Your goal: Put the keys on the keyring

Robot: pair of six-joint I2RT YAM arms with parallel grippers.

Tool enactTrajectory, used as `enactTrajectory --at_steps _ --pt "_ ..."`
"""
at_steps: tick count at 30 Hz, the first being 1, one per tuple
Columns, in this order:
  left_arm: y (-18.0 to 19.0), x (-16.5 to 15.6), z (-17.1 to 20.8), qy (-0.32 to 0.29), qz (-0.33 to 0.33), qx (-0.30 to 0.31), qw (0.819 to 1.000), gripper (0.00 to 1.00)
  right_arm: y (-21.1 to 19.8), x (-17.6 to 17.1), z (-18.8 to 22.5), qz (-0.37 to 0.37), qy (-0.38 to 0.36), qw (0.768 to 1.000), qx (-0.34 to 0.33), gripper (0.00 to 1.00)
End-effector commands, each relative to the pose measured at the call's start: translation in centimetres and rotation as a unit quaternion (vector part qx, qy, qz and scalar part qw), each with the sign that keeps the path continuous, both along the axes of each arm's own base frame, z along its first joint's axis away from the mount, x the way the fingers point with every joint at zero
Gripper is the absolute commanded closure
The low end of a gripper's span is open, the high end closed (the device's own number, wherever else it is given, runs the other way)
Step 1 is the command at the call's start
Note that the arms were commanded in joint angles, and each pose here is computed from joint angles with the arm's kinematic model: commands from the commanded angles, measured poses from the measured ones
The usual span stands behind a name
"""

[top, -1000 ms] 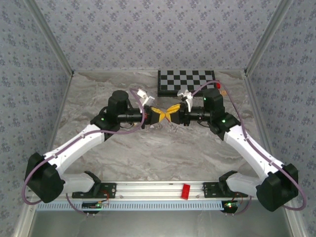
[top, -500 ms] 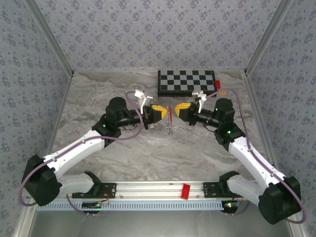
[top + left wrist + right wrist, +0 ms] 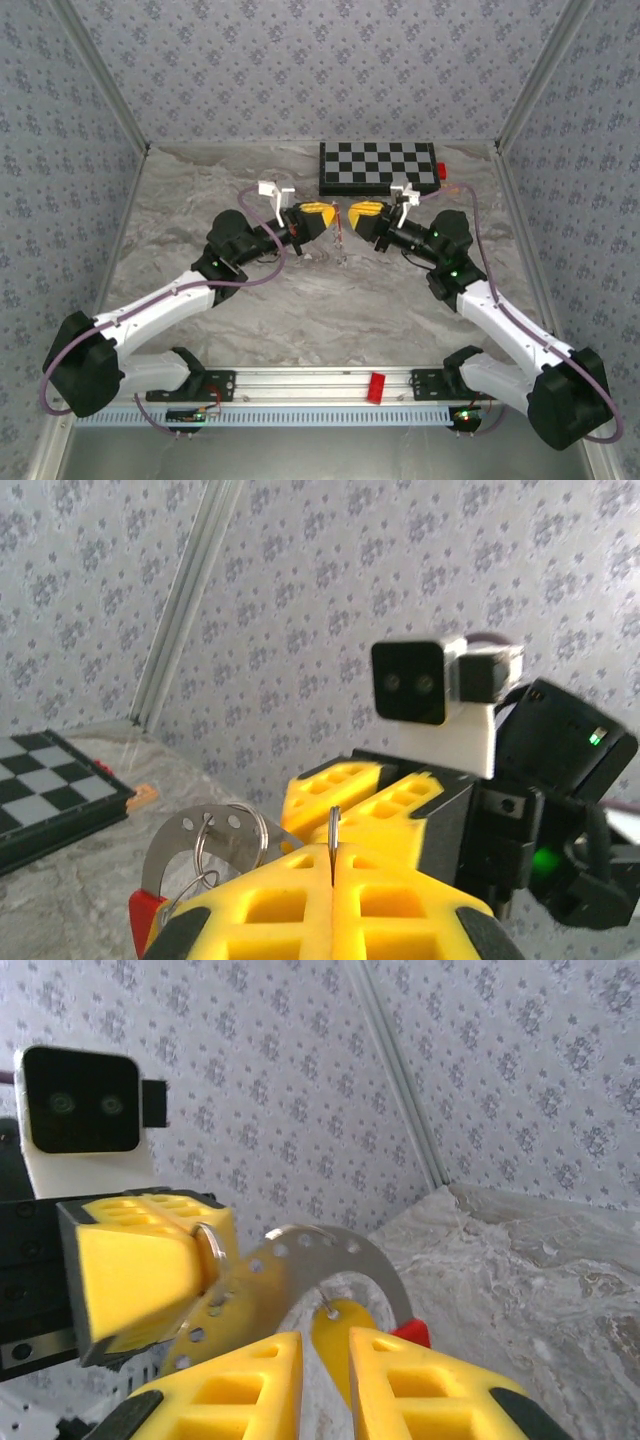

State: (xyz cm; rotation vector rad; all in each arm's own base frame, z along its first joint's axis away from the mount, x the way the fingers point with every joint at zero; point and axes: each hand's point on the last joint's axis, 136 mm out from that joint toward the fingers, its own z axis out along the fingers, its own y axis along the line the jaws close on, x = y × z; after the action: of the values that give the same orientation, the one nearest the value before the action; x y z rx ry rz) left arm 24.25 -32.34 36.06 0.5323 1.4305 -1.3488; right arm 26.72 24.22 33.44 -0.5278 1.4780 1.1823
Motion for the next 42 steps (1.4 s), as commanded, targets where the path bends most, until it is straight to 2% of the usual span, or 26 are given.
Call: enactTrajectory --at_steps 1,12,21,42 --pt "0.6 -1.0 3.6 -0.034 -0.003 -0.057 0.998 1.00 -0.4 0.1 2.5 -0.008 -0.021 0.998 0.053 0.81" --pt "0.7 -0.7 3.9 -0.028 0.002 -0.074 0.997 1.00 0.4 -1.0 3.9 0.029 -0.037 0.992 0.114 0.75" --pt "0.4 -0.7 3.4 -0.024 -0.001 -0.067 0.997 1.00 2.1 -1.9 4.4 0.054 -0.055 0.991 0.109 0.75" --pt "-0.1 -0.8 2.9 -0.019 -0.013 -0.057 0.998 1.00 2.0 -1.6 5.1 0.049 -0.062 0.989 0.124 0.75"
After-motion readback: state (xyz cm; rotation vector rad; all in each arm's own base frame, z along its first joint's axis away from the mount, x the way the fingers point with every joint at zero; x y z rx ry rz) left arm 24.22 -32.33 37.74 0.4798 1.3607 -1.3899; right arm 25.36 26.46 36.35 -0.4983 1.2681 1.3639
